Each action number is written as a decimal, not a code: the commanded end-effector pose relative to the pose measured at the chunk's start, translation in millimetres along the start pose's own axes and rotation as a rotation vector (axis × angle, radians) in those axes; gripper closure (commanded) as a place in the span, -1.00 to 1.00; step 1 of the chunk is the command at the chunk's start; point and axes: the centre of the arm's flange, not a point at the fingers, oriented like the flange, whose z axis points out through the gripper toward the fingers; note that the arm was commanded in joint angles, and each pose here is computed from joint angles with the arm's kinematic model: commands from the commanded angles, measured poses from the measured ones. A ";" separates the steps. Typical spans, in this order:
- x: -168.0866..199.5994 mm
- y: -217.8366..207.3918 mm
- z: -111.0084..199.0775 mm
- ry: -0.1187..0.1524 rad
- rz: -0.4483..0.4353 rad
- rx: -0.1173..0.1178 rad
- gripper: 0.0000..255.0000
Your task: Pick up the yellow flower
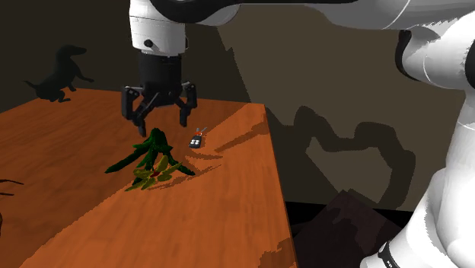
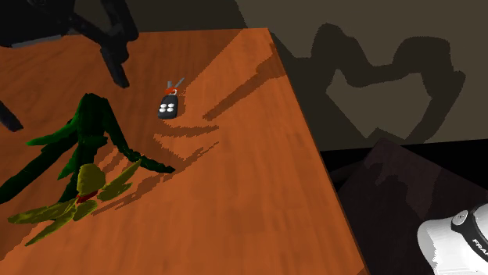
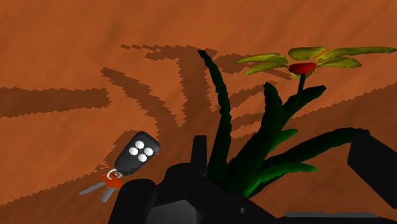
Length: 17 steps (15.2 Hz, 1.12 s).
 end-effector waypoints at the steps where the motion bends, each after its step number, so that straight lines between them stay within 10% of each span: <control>1: 10.4 -12.7 1.9 0.000 0.007 0.000 -1.00; 10: 11.0 -8.9 41.7 0.000 0.007 0.000 -1.00; 11: 10.6 -8.6 42.0 0.000 0.007 -0.001 1.00; 17: 10.9 -8.8 42.0 0.000 0.007 -0.001 1.00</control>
